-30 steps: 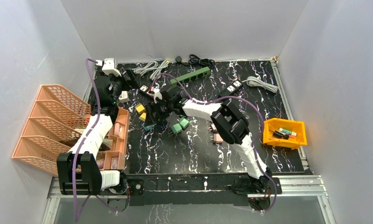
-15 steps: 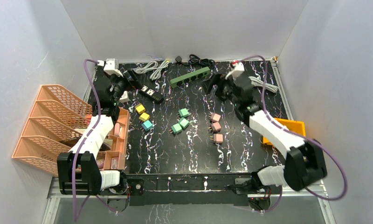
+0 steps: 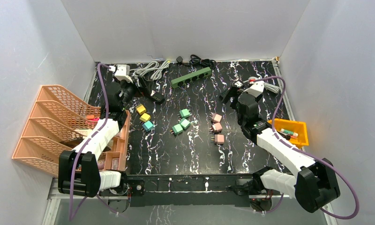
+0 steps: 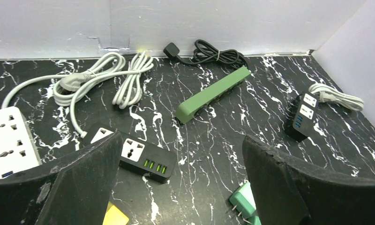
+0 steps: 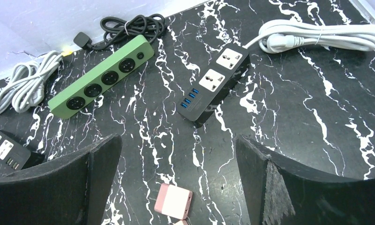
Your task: Pull the plug off the socket
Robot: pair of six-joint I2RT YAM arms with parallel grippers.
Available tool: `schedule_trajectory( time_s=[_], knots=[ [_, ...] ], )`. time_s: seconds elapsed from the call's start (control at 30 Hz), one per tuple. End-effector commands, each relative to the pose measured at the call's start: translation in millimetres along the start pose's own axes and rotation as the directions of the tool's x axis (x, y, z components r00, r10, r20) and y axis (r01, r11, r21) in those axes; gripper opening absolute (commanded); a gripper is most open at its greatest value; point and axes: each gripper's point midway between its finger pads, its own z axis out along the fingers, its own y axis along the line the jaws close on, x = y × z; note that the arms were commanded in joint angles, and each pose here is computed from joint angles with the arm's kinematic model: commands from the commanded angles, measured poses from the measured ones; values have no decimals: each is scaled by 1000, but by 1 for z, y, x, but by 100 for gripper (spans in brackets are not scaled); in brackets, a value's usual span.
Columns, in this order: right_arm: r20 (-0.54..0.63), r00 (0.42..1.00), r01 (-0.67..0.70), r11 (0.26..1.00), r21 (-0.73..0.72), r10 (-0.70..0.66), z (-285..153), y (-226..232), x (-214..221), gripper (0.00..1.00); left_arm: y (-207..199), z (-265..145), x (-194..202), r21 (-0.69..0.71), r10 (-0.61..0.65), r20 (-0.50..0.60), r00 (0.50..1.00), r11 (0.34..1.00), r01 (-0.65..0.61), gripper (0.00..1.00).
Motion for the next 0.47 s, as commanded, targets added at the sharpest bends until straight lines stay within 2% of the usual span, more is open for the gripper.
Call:
schedule_trajectory(
  time_s=[0.0,0.13,0.3,0.43],
  knots=[
    [45,999,5,1000,13,-6,-2,-1,-16,98,-3,-6,-34,-17,53,106,993,999,-51,98],
    [42,999,11,1000,17,-11,-1,-2,-15,98,-5,-6,-34,-4,59,108,992,998,-59,98],
    [1,1000,30,994,-109,-30,-4,19,-7,98,-6,-11,-36,-3,64,125,990,998,-64,98],
    [23,1000,6,994,-114,-3,-7,19,-12,98,-6,-13,-41,-15,65,123,990,998,-64,98]
  ],
)
